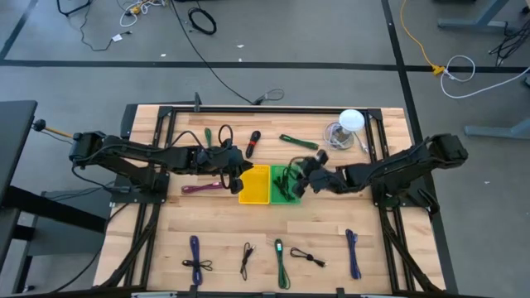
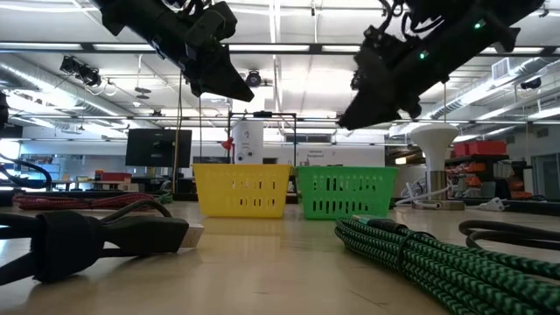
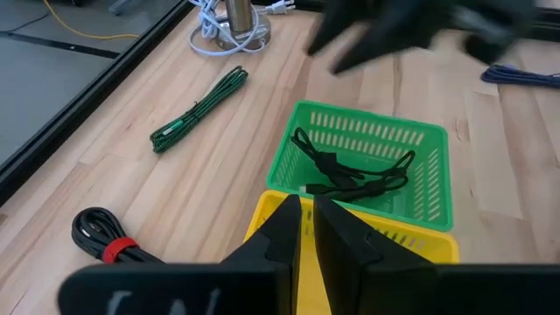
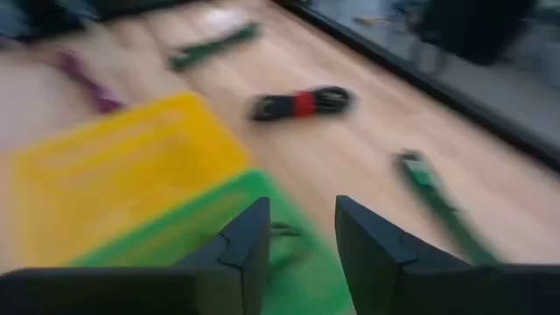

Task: Pick & Place USB Port
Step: Put the green charger cable into the yellow basket

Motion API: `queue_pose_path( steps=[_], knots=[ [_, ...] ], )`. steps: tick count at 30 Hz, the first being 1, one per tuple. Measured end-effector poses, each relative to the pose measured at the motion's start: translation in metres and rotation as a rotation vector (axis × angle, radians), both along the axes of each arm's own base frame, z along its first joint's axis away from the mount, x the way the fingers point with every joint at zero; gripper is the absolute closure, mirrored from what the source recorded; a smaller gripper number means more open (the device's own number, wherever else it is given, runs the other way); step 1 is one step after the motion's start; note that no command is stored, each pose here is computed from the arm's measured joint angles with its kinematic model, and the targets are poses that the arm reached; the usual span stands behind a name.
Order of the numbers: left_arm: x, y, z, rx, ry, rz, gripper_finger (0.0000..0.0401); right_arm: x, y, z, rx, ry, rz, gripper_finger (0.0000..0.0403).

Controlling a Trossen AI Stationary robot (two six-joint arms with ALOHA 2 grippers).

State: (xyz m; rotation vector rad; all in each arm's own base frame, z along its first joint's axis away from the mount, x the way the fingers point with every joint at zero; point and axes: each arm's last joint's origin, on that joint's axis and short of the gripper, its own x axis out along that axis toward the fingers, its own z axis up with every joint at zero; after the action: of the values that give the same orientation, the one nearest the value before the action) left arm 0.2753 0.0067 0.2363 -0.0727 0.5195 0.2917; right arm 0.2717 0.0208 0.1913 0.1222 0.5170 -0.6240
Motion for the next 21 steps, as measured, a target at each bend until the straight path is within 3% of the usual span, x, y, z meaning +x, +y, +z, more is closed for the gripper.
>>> queue_pose_path(
  steps=[8,21],
  knots=[
    [0.000,0.000,0.001,-0.001,-0.007,0.001,0.0362,-0.018,-0.053,-0.007,0.080,0.243,-0.015,0.0277],
    [0.003,0.000,0.005,-0.002,-0.065,0.000,0.0362,-0.030,-0.132,-0.023,0.174,0.322,0.031,0.0264]
  ],
)
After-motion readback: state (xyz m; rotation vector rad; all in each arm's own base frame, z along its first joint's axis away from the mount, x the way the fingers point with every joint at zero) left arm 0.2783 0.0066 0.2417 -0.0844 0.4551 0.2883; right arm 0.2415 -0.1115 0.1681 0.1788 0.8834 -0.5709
